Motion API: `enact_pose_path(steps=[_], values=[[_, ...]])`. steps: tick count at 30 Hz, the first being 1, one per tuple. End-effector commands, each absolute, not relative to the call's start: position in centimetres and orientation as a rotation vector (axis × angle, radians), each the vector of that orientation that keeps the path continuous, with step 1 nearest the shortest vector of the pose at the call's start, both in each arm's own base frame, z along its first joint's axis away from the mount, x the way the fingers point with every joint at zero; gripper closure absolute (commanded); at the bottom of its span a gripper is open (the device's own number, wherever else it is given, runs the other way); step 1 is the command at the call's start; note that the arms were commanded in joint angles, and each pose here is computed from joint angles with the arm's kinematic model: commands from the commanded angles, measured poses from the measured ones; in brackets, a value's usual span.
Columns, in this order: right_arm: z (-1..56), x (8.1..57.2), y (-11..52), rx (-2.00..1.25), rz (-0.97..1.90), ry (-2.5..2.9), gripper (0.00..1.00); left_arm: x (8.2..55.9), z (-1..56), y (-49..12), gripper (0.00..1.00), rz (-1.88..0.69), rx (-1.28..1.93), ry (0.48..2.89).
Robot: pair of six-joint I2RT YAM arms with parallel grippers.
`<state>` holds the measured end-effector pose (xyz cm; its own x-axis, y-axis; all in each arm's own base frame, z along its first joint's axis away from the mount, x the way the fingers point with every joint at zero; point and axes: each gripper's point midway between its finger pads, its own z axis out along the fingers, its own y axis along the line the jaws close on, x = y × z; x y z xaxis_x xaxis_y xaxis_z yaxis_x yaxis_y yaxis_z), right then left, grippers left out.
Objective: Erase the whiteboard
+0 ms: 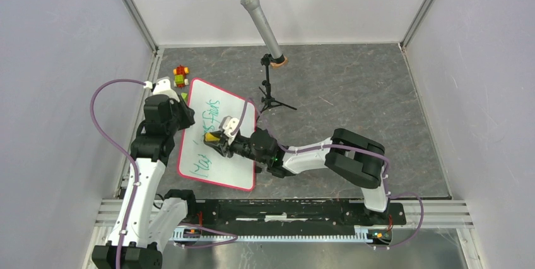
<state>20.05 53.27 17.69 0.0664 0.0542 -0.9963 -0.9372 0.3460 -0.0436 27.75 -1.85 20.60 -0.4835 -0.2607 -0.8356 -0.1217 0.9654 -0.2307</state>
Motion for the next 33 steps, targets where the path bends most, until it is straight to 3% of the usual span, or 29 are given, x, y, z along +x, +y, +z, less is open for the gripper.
enact_pose_path(steps=[1, 8, 14, 19, 24, 33], values=[[14.4, 15.7, 57.1, -1.220, 1.014, 1.260, 0.80, 26.2, 18.8, -4.6, 0.98, -0.303, -0.204, 2.180], [14.8, 13.5, 59.5, -1.294, 1.167, 1.139, 0.79, 26.1, 18.8, -4.4, 0.98, -0.296, -0.207, 2.177], [9.8, 14.0, 55.3, -1.203, 1.228, 1.307, 0.80, 26.2, 18.9, -4.4, 0.98, -0.297, -0.207, 2.178], [5.1, 14.1, 51.7, -1.251, 1.106, 1.441, 0.80, 26.2, 18.9, -4.5, 0.98, -0.303, -0.205, 2.178], [8.0, 15.7, 53.0, -1.291, 1.001, 1.374, 0.79, 26.2, 18.9, -4.5, 0.98, -0.303, -0.206, 2.176], [13.8, 15.7, 58.0, -1.274, 1.115, 1.232, 0.78, 26.2, 18.9, -4.4, 0.98, -0.294, -0.206, 2.174]])
